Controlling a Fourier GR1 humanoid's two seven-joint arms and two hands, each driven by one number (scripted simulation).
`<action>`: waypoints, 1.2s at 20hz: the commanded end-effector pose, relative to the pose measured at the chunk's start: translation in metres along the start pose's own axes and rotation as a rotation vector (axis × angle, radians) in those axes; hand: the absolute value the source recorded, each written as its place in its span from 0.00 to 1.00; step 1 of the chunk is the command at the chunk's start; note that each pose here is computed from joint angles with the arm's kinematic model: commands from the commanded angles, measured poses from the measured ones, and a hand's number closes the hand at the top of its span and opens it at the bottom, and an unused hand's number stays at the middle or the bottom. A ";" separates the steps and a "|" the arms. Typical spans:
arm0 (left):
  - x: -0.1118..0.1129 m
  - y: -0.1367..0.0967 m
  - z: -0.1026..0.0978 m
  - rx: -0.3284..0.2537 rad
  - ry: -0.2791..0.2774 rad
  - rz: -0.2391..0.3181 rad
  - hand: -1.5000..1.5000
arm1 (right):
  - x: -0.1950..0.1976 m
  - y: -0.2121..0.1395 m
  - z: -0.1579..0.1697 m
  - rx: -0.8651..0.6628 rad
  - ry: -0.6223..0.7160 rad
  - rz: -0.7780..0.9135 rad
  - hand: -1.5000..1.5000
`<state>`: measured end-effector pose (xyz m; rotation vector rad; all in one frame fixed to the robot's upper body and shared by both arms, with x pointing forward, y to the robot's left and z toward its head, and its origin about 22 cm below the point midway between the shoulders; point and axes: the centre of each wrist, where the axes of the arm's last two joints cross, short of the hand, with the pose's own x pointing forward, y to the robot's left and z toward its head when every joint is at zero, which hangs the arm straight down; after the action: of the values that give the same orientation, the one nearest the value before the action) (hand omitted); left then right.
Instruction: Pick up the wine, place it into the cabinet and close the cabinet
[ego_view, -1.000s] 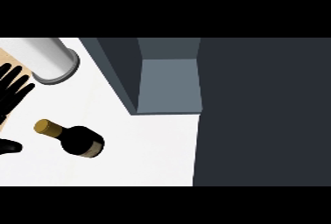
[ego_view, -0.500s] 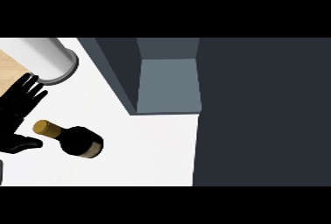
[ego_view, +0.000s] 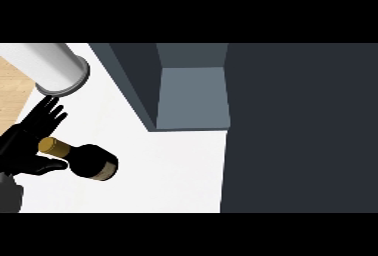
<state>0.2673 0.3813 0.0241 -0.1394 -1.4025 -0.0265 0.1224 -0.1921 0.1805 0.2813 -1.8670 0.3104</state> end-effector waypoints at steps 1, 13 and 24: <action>-0.027 0.008 -0.009 0.013 0.032 0.006 0.00 | 0.048 0.000 0.037 0.030 -0.094 -0.031 0.00; -0.070 -0.014 -0.015 -0.054 0.079 0.019 0.00 | 0.055 0.003 0.040 0.020 -0.098 -0.041 0.00; -0.122 -0.008 0.002 -0.053 0.084 0.089 0.00 | 0.048 0.000 0.035 0.015 -0.096 -0.045 0.00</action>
<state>0.2566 0.3683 -0.0772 -0.2270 -1.3189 -0.0293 0.1223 -0.1909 0.1819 0.2813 -1.8718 0.3095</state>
